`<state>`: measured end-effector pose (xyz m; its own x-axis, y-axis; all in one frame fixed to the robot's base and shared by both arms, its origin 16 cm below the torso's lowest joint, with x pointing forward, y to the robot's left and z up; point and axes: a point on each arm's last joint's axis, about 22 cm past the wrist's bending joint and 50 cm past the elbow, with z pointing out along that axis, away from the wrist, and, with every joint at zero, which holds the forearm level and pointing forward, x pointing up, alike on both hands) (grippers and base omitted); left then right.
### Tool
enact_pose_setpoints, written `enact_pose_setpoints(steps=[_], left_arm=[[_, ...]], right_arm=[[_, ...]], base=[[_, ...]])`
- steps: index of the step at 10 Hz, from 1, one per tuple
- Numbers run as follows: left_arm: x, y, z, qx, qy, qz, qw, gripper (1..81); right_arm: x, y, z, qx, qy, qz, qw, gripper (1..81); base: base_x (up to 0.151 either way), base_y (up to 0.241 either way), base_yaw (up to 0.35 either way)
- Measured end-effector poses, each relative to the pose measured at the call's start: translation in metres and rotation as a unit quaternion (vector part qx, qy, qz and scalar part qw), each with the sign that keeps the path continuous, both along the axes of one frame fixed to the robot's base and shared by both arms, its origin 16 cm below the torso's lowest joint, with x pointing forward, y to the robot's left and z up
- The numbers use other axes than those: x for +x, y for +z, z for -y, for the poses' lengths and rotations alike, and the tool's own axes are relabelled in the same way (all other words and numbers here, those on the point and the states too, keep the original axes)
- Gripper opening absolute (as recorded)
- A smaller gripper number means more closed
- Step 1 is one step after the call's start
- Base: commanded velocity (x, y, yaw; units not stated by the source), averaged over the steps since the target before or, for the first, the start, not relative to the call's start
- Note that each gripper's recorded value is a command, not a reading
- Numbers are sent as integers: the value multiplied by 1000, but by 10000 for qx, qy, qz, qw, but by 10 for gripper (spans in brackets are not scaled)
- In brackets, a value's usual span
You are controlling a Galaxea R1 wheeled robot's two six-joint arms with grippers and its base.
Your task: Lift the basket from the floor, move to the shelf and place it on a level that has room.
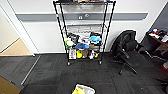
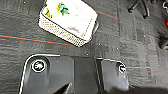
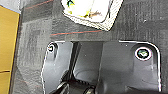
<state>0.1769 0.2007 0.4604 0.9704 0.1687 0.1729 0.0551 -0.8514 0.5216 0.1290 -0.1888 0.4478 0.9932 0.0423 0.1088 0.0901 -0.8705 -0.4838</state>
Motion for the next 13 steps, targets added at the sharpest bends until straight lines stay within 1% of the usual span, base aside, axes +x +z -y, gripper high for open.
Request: enact_pose_setpoints(steps=[3, 5, 8, 11, 13], left_arm=[[1, 0, 0, -3, 2, -4, 10000, 811], [-9, -1, 0, 1, -3, -68, 10000, 811], [-10, -1, 0, 3, -10, -79, 10000, 811], [-10, -3, -8, 67, -13, -87, 9999, 811], [0, -1, -6, 54, -17, -35, 10000, 811]], right_arm=[[5, 0, 0, -2, -4, 30, 10000, 811], [-2, 0, 0, 1, -1, -20, 10000, 811], [0, 0, 0, 0, -5, -8, 10000, 811], [5, 0, 0, 1, -11, 26, 10000, 811], [12, 2, 0, 3, -25, 62, 10000, 811]], base=[[0, 0, 0], [0, 0, 0], [0, 0, 0], [0, 0, 0], [0, 0, 0]])
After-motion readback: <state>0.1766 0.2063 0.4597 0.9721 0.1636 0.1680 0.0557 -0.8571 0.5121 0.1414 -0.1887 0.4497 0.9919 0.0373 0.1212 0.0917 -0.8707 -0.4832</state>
